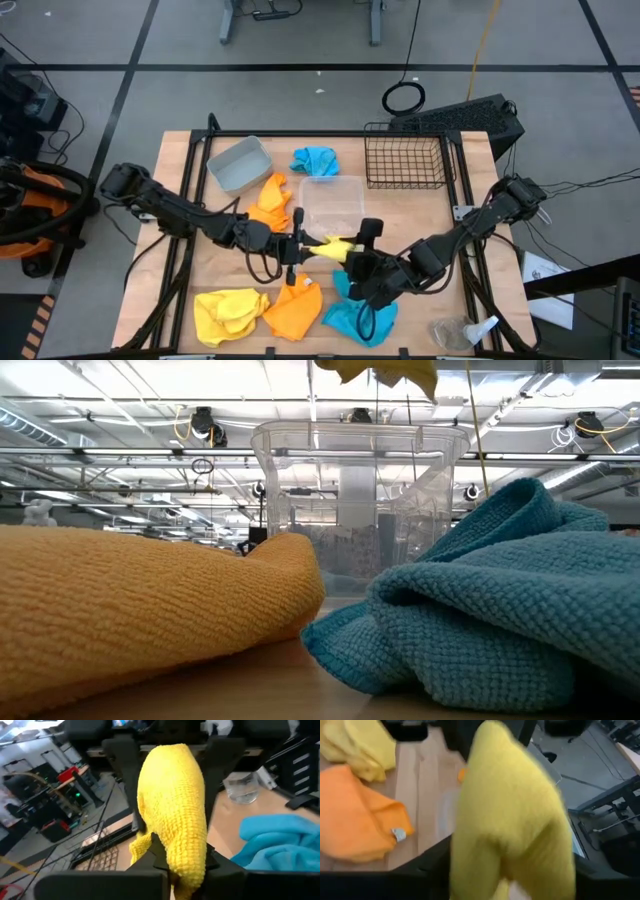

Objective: Sort microfiber towel by color & place in baskets
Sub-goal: Put the right yellow towel into the gray bin

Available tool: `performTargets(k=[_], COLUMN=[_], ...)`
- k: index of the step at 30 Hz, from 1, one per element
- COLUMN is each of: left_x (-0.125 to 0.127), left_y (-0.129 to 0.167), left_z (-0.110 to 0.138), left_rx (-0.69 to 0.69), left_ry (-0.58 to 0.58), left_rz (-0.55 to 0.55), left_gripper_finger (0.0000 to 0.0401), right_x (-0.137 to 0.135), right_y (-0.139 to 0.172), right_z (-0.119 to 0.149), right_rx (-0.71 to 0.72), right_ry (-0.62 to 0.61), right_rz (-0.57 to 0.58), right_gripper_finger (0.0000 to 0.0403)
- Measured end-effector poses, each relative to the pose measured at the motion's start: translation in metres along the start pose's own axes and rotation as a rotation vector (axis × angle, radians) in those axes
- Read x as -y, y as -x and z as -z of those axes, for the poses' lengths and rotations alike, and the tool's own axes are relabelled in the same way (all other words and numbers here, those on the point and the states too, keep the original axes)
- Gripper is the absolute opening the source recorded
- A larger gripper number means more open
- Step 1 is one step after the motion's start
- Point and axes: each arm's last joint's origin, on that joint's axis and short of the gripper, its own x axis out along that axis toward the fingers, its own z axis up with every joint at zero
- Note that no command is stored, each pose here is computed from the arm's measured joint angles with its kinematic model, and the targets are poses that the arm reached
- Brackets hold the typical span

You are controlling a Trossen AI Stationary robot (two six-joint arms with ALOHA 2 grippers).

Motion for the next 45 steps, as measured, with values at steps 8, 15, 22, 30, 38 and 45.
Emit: performTargets(k=[8,15,22,30,38,45], left_x=[-0.029,-0.078,-0.114,-0.138,-0.175,-0.201], left_y=[0.036,0.085,0.143,0.177,0.185,0.184], left_z=[-0.001,0.022,0.041,0.073,0.113,0.167], left_rx=[-0.213,-0.415,-0.599,-0.858,-0.942,-1.054], left_ry=[0.155,0.326,0.513,0.611,0.731,0.805], left_rz=[-0.134,-0.329,-0.553,-0.611,-0.48,-0.343], left_gripper_finger=[0.0023,0.0023,0.0023,0.0022,0.0022,0.0022], right_x=[0.008,0.009,-0.008,-0.026,-0.036,-0.037], right_y=[0.019,0.035,0.054,0.078,0.089,0.089], right_z=[0.022,0.038,0.042,0.046,0.046,0.045], right_rx=[-0.14,-0.216,-0.115,0.013,0.078,0.079], right_ry=[-0.063,-0.168,-0.172,-0.178,-0.143,-0.112], right_rz=[0.053,0.118,0.119,0.089,0.058,0.057], right_gripper_finger=[0.026,0.0246,0.0231,0.0214,0.021,0.021])
